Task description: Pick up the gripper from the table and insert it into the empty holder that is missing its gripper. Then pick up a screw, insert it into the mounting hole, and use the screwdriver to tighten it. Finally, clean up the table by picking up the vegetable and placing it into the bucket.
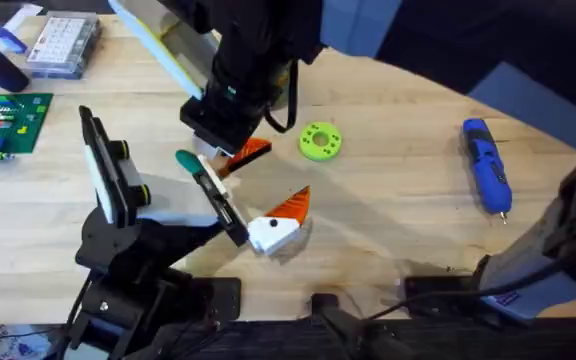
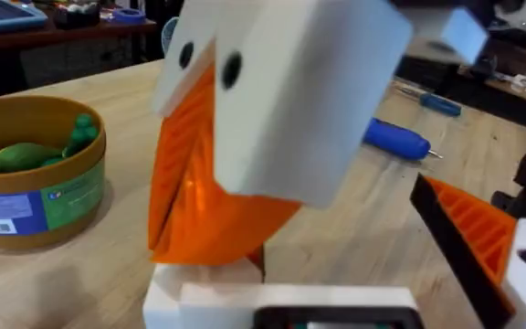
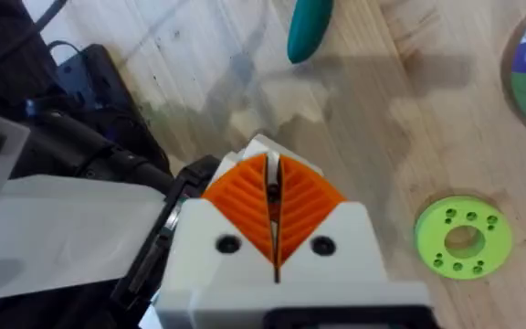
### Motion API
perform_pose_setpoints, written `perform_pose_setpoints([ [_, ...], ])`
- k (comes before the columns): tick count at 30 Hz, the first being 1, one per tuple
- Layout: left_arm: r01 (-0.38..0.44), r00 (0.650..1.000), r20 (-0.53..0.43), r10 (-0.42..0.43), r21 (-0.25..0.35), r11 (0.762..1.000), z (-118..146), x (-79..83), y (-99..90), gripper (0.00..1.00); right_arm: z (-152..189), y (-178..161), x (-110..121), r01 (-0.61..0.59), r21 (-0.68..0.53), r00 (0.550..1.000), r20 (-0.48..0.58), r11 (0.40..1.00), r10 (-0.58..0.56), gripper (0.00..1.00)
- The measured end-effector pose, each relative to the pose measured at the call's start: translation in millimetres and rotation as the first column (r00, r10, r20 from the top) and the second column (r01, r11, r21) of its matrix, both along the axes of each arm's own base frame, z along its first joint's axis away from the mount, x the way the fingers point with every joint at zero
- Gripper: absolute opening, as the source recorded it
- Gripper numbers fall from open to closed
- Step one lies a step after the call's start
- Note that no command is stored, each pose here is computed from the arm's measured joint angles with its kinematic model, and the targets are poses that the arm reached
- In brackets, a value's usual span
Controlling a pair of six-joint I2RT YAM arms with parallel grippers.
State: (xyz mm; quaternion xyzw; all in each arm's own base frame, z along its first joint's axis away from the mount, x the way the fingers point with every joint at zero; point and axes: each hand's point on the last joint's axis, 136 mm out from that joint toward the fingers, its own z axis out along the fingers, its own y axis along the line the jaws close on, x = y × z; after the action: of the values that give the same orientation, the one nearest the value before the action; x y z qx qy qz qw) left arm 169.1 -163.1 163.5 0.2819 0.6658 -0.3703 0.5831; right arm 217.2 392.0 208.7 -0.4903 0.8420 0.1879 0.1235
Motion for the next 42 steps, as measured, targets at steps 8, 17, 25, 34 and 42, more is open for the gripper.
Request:
perform_pose_setpoints([
  [8,0.008,1.0,-0.002,-0.008,-0.001,1.0,0.0,-1.2,-0.9,0.989,0.0,-2.9,-0.7,0.002,-0.012,1.0,-0.001,1.0,-0.002,0.003],
  [17,0.008,1.0,0.001,-0.008,0.0,1.0,0.0,-1.2,-0.9,0.989,1.3,-4.5,-0.1,0.006,-0.015,1.0,0.006,1.0,-0.005,0.003],
  [25,0.009,1.0,0.001,-0.009,0.0,1.0,0.0,-1.3,-0.9,0.989,1.4,-4.6,-0.2,0.006,-0.015,1.0,0.006,1.0,-0.005,0.003],
  [34,0.017,1.0,0.0,-0.017,0.0,1.0,0.0,-2.4,-1.7,0.989,0.6,-7.0,-3.3,0.003,-0.03,1.0,0.003,1.0,-0.002,0.003],
  [42,0.016,1.0,0.0,-0.016,0.0,1.0,0.0,-2.3,-1.6,0.989,1.3,-9.8,-5.9,0.001,-0.038,1.0,-0.002,0.999,-0.001,0.003],
])
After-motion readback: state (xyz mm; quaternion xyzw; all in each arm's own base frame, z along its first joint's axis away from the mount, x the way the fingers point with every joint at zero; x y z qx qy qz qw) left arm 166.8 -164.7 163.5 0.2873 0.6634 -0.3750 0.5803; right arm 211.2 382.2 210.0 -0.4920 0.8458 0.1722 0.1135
